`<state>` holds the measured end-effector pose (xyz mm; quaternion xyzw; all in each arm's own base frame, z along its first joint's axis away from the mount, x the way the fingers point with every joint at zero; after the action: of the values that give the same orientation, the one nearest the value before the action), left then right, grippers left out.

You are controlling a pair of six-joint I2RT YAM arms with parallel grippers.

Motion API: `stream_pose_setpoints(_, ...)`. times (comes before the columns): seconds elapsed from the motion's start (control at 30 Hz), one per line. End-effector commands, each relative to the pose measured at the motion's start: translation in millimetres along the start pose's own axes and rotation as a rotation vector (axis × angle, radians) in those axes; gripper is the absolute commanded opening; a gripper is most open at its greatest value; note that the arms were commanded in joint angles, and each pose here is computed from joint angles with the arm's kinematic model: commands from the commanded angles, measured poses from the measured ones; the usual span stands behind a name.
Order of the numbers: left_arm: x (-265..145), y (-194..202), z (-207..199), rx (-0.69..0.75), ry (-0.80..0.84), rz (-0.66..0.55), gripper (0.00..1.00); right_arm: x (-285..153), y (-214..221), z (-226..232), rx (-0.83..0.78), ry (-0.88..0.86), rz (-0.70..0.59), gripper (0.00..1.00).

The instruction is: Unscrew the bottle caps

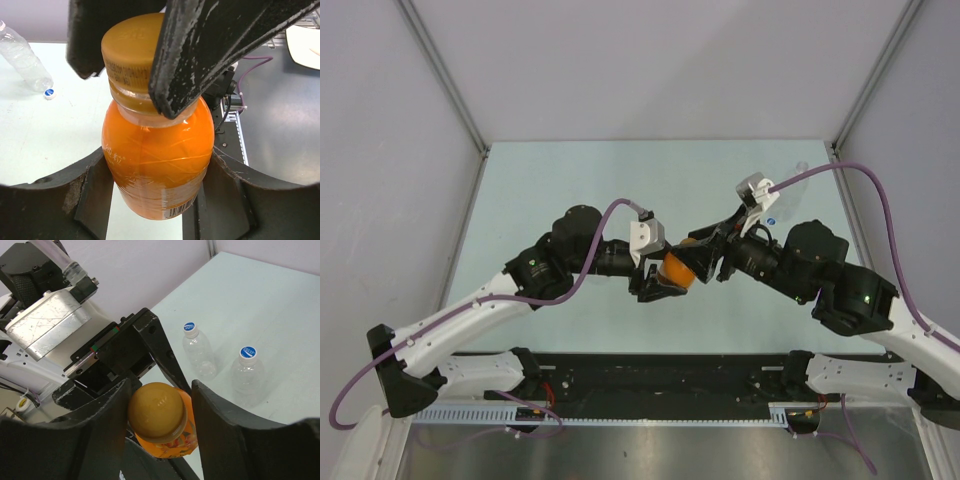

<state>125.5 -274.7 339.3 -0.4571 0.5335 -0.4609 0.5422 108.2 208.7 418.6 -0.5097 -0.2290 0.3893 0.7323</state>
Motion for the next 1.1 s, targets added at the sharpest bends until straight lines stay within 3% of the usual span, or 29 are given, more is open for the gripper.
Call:
stream_pose_setpoints(0.0,-5,-20,-1,0.061,-0.003,-0.062,0.0,-6,-17,5,-0.011,-0.011,-0.056,0.52)
stream_pose_setpoints(0.1,-5,-20,-1,0.06,-0.001,-0.061,0.0,-8,-20,4,-0.011,-0.004,-0.069,0.45)
stream_pose_setpoints(0.23,-6,-19,-1,0.06,-0.005,-0.061,0.0,-12,-24,4,-0.01,-0.007,-0.092,0.28)
stream_pose_setpoints(0.43,-5,-19,-2,0.058,-0.003,-0.065,0.0,-13,-24,4,-0.009,-0.007,-0.088,0.17)
stream_pose_setpoints(0.77,-4,-14,-1,0.052,-0.004,-0.053,0.0,-22,-34,-1,-0.01,0.036,-0.138,0.16)
stream_pose_setpoints(1.07,-9,0,-4,0.032,-0.022,-0.035,0.0,-38,-45,-28,-0.011,0.238,-0.215,0.1)
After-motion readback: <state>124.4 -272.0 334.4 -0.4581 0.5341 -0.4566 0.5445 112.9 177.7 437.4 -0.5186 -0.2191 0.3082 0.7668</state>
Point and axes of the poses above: each gripper's point midway between its finger pads, its own x axis out along the fingers, its own z axis along the line the jaws close on, y = z × x, the point moved 7 cm from there along -x, back along the fingers, and after that the axes turned 2 degrees about x, right-handed, at the moved point
